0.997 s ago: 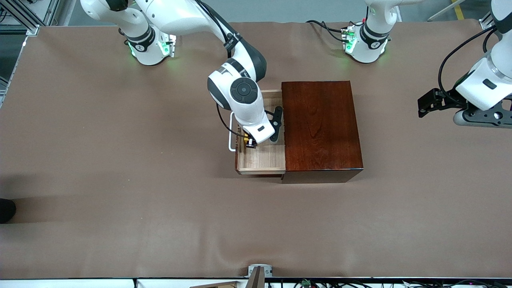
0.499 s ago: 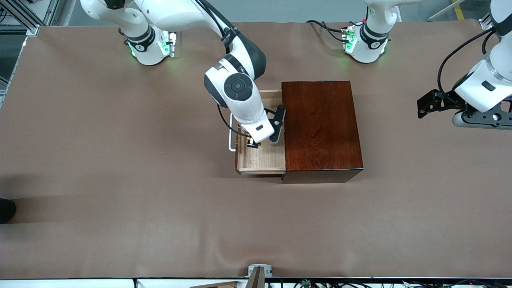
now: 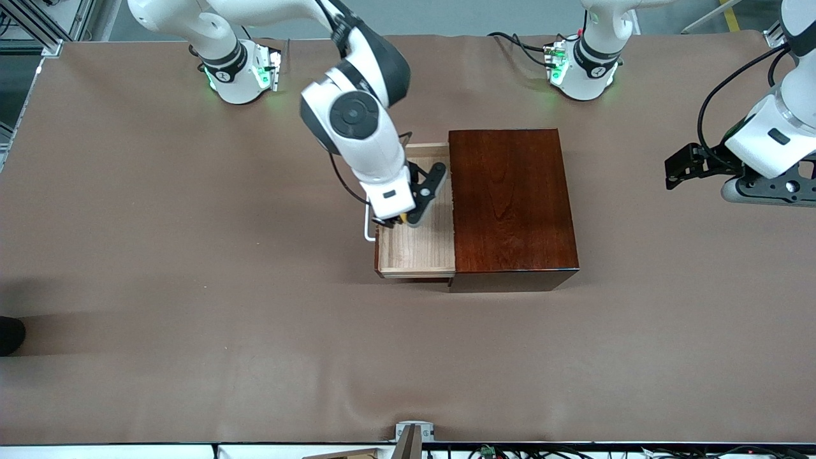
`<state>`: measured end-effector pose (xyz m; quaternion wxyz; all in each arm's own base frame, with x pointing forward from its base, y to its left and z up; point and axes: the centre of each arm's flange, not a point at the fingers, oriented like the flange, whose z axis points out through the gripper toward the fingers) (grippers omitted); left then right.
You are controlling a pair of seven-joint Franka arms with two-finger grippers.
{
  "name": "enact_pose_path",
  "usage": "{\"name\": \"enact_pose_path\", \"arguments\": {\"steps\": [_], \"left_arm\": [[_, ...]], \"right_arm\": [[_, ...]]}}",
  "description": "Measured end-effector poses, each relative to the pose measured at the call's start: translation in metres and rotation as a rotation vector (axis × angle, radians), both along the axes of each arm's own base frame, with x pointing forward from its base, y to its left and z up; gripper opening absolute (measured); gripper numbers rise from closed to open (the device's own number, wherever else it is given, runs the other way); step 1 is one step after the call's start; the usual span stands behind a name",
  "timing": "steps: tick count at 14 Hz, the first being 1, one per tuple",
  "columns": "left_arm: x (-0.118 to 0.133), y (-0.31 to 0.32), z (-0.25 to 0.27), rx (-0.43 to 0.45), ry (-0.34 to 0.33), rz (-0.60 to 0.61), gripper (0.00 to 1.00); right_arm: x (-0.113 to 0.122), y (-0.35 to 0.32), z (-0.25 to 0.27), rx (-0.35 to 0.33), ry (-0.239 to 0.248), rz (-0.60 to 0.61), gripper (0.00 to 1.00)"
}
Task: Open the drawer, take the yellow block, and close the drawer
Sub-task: 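Lift the yellow cube out and carry it away with the right gripper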
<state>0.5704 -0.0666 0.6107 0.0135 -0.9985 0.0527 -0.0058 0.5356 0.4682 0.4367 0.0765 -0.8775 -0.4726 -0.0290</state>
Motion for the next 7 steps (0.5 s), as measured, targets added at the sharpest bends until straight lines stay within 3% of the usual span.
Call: {"name": "enact_pose_path", "arguments": {"steps": [7], "left_arm": [[0.001,0.001,0.002,-0.001,-0.005,0.002,1.00]], "right_arm": [[0.042,-0.137,0.086,-0.090,0.026,-0.248,0.56]]}}
